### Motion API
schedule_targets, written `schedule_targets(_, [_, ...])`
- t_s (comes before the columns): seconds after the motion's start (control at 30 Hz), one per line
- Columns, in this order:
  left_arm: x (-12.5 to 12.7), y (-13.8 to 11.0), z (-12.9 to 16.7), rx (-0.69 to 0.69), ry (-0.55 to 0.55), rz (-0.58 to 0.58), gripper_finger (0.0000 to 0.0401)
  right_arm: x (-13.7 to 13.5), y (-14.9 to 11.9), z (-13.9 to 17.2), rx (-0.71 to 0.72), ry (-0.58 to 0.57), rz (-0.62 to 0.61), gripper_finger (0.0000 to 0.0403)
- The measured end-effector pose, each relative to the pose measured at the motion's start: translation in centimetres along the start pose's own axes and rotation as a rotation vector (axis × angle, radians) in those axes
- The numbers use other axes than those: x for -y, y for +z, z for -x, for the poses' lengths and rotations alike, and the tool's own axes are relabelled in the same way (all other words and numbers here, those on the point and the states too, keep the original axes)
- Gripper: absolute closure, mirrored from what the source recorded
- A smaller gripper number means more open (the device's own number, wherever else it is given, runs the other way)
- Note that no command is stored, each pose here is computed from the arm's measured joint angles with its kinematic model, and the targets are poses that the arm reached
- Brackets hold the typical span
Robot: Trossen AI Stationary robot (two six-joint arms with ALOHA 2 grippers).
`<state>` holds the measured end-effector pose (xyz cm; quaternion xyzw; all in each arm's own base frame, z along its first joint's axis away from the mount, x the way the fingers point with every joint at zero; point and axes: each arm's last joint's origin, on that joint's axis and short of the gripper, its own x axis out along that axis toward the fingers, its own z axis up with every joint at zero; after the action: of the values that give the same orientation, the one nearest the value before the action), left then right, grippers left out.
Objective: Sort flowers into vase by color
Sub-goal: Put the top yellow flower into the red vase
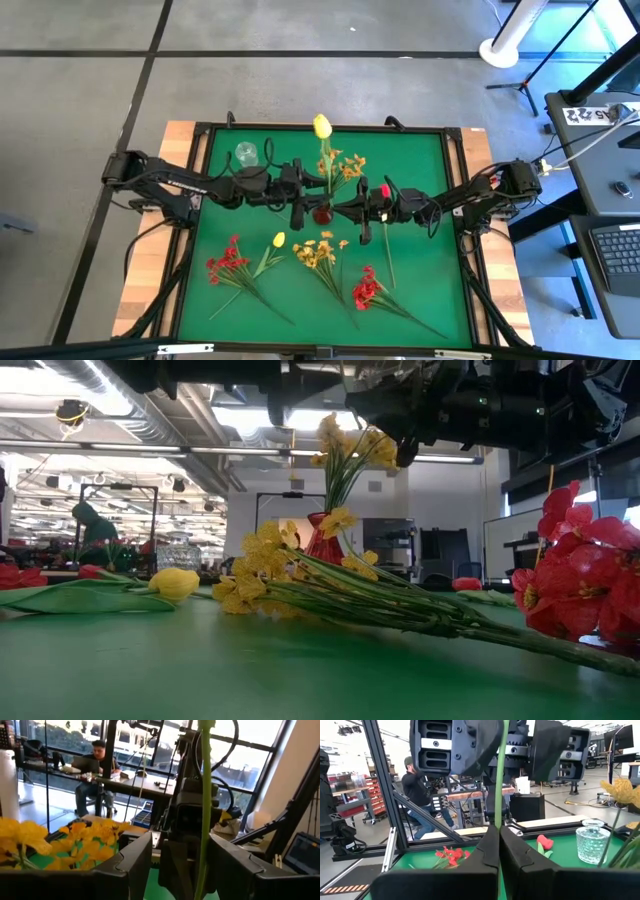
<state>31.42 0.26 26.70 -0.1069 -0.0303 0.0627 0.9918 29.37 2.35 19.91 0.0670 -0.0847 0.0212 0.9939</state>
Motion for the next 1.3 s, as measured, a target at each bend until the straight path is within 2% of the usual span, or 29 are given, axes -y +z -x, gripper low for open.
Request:
schedule_targets(0.2, [0.0, 0.0, -0.1, 0.006, -0.002, 0.005, 0.0242, 0.0, -0.1, 0.0, -0.006, -0.001, 0.0, 0.0403])
schedule_targets(0.33, [0.1, 0.0, 0.0, 0.006, -0.004, 0.02, 0.0287, 0.0, -0.1, 0.0, -0.006, -0.005, 0.0, 0.0403])
schedule_targets(0.53, [0.9, -0.2, 0.1, 0.005, -0.013, 0.022, 0.0383, 0.0, -0.1, 0.0, -0.007, -0.008, -0.001, 0.0403])
schedule_targets(0.67, [1.4, -0.4, 0.2, 0.003, 0.012, -0.007, 0.0395, 0.1, -0.1, 0.0, -0.011, -0.025, 0.0, 0.0392])
schedule_targets(0.8, [1.6, -0.8, 0.3, -0.032, 0.042, -0.048, 0.0397, 0.1, -0.2, 0.0, -0.021, -0.014, 0.0, 0.0356])
schedule_targets(1.1, [1.3, -1.7, 0.4, -0.119, 0.115, -0.095, 0.0399, 0.0, 0.0, 0.3, -0.089, -0.018, 0.003, 0.0223])
schedule_targets(1.3, [0.7, -2.6, 0.6, -0.192, 0.27, -0.141, 0.04, -0.1, 1.5, 1.1, -0.152, -0.043, 0.011, 0.0178])
